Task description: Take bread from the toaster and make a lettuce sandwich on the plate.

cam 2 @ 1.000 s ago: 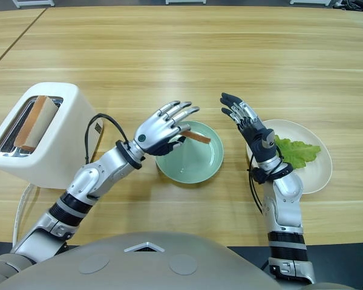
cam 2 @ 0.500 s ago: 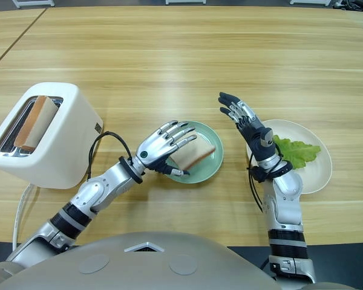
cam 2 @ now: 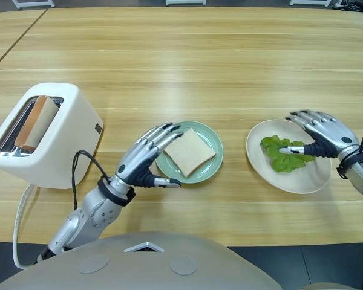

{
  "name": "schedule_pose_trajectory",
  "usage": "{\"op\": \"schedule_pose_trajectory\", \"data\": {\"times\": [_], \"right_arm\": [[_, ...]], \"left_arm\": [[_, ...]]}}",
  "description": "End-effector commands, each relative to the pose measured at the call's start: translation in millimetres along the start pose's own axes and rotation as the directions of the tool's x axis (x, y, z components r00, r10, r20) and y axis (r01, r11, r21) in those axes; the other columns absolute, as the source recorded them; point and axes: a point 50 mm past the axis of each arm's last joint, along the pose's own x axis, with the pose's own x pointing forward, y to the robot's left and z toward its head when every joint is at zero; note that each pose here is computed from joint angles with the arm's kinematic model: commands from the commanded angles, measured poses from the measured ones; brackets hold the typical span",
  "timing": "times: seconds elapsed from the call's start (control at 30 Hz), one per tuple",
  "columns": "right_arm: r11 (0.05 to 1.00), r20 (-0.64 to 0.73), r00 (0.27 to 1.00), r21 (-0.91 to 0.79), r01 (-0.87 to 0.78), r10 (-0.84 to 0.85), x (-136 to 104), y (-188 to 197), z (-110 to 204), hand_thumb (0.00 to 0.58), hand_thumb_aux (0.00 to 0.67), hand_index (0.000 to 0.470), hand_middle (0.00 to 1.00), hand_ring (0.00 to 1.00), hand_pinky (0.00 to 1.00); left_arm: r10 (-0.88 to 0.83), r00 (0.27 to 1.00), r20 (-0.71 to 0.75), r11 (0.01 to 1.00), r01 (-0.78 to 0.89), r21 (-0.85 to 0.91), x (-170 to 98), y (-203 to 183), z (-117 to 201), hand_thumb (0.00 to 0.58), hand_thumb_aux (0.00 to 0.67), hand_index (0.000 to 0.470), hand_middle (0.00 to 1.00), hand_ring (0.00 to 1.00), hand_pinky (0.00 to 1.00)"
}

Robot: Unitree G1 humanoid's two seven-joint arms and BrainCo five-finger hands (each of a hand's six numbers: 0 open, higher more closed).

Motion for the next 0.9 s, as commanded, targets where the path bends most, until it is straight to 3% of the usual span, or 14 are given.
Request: {"op": "schedule_pose_trajectory", "data": {"times": [0.03,0.17,0.2,0.23,0.27,0.5,0.57,0.6,0.63,0.9], "right_arm": [[0.985,0.001,0.998,-0.161,-0.067,0.068,13,17,-8,0.000,0.000,0.000,0.00,0.00,0.00],[0.980,0.027,0.995,-0.181,-0.086,0.093,20,28,-5,0.014,0.008,0.006,0.00,0.00,0.00],[0.980,0.038,0.994,-0.179,-0.090,0.098,22,30,-4,0.124,0.076,0.053,0.00,0.00,0.00],[0.980,0.045,0.994,-0.179,-0.092,0.102,23,31,-3,0.328,0.229,0.160,0.00,0.00,0.00],[0.979,0.049,0.994,-0.180,-0.092,0.102,24,32,-3,0.438,0.339,0.238,0.00,0.00,0.00],[0.985,0.100,0.990,-0.152,-0.082,0.098,30,35,5,0.516,0.447,0.313,0.00,0.00,0.00],[0.988,0.118,0.989,-0.134,-0.075,0.091,31,35,8,0.563,0.554,0.389,0.00,0.00,0.00],[0.991,0.130,0.988,-0.120,-0.063,0.078,31,34,10,0.569,0.578,0.405,0.00,0.00,0.00],[0.993,0.144,0.988,-0.104,-0.045,0.060,31,32,12,0.580,0.670,0.470,0.00,0.00,0.00],[0.996,0.202,0.975,0.037,0.086,-0.092,31,7,19,0.580,0.670,0.470,0.00,0.00,0.00]], "left_arm": [[0.029,0.999,-0.039,0.961,-0.039,-0.274,-8,7,5,0.000,0.000,0.000,0.00,0.00,0.00],[0.025,0.999,-0.026,0.933,-0.033,-0.358,-11,9,9,0.000,0.000,0.000,0.00,0.00,0.00],[0.025,0.999,-0.026,0.930,-0.033,-0.366,-11,9,9,0.000,0.000,0.000,0.00,0.00,0.00],[0.025,0.999,-0.028,0.929,-0.033,-0.369,-12,10,9,0.000,0.000,0.000,0.00,0.00,0.00],[0.025,0.999,-0.033,0.927,-0.036,-0.373,-12,10,8,0.000,0.000,0.000,0.00,0.00,0.00],[0.037,0.998,-0.043,0.922,-0.051,-0.383,-15,14,6,0.000,0.000,0.000,0.00,0.00,0.00],[0.039,0.998,-0.045,0.921,-0.053,-0.386,-15,15,5,0.000,0.000,0.000,0.00,0.00,0.00],[0.040,0.998,-0.046,0.921,-0.054,-0.386,-15,15,5,0.000,0.000,0.000,0.00,0.00,0.00],[0.040,0.998,-0.047,0.921,-0.055,-0.387,-15,15,5,0.000,0.000,0.000,0.00,0.00,0.00],[0.043,0.998,-0.052,0.919,-0.060,-0.390,-15,17,3,0.000,0.000,0.000,0.00,0.00,0.00]]}}
